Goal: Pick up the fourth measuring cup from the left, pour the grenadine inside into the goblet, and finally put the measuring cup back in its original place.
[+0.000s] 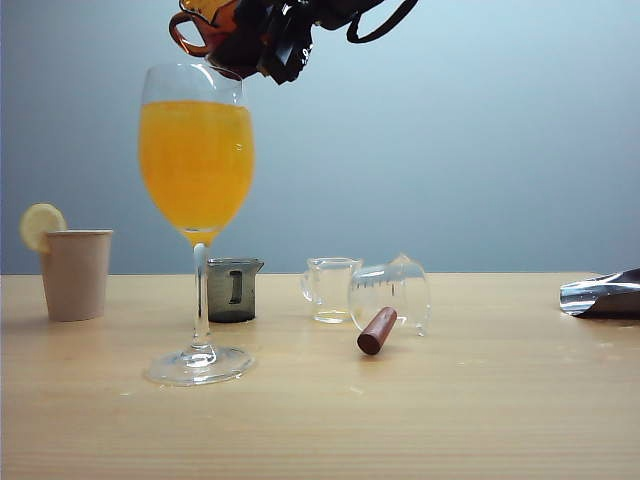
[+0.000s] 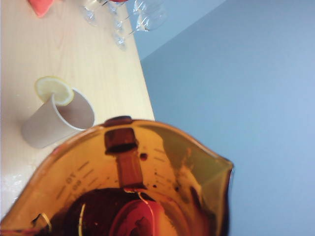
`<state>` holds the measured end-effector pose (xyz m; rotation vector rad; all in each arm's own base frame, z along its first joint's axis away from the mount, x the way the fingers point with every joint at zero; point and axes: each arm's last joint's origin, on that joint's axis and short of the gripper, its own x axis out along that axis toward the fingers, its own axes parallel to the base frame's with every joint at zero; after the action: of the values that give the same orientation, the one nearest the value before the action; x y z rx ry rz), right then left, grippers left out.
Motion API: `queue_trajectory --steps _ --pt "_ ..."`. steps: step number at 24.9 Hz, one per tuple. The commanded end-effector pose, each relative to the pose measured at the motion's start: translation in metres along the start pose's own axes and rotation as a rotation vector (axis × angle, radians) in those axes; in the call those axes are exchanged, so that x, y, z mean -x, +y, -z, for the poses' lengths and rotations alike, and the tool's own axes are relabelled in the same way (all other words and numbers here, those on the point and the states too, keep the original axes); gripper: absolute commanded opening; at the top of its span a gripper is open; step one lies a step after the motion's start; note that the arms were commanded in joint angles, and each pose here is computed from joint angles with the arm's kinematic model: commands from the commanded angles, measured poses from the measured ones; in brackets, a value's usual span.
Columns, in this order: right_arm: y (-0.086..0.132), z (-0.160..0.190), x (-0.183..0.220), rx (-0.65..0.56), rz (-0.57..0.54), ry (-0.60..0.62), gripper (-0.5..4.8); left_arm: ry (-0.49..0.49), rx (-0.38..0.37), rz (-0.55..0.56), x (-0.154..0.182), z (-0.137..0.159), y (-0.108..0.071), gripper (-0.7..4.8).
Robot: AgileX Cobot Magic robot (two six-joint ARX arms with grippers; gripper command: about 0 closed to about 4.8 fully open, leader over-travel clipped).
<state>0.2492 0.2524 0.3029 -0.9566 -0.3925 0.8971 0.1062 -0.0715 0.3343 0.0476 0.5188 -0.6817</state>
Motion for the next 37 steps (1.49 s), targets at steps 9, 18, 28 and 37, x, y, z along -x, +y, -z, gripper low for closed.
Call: queue_trajectory --steps 9,18,28,37 --pt "-0.012 -0.01 0.002 0.166 0.099 -0.06 1.47 -0.017 -0.001 0.005 0.001 -0.002 0.0 -0.05" --pt "-0.003 -0.012 -0.004 0.223 0.064 -0.082 1.47 -0.017 -0.001 0.005 0.001 -0.002 0.0 -0.05" --pt "-0.002 -0.012 -0.004 0.327 0.065 -0.079 1.47 -0.017 -0.001 0.005 0.001 -0.002 0.0 -0.05" --pt "-0.002 -0.012 -0.004 0.328 0.065 -0.079 1.47 -0.017 -0.001 0.005 0.001 -0.002 0.0 -0.05"
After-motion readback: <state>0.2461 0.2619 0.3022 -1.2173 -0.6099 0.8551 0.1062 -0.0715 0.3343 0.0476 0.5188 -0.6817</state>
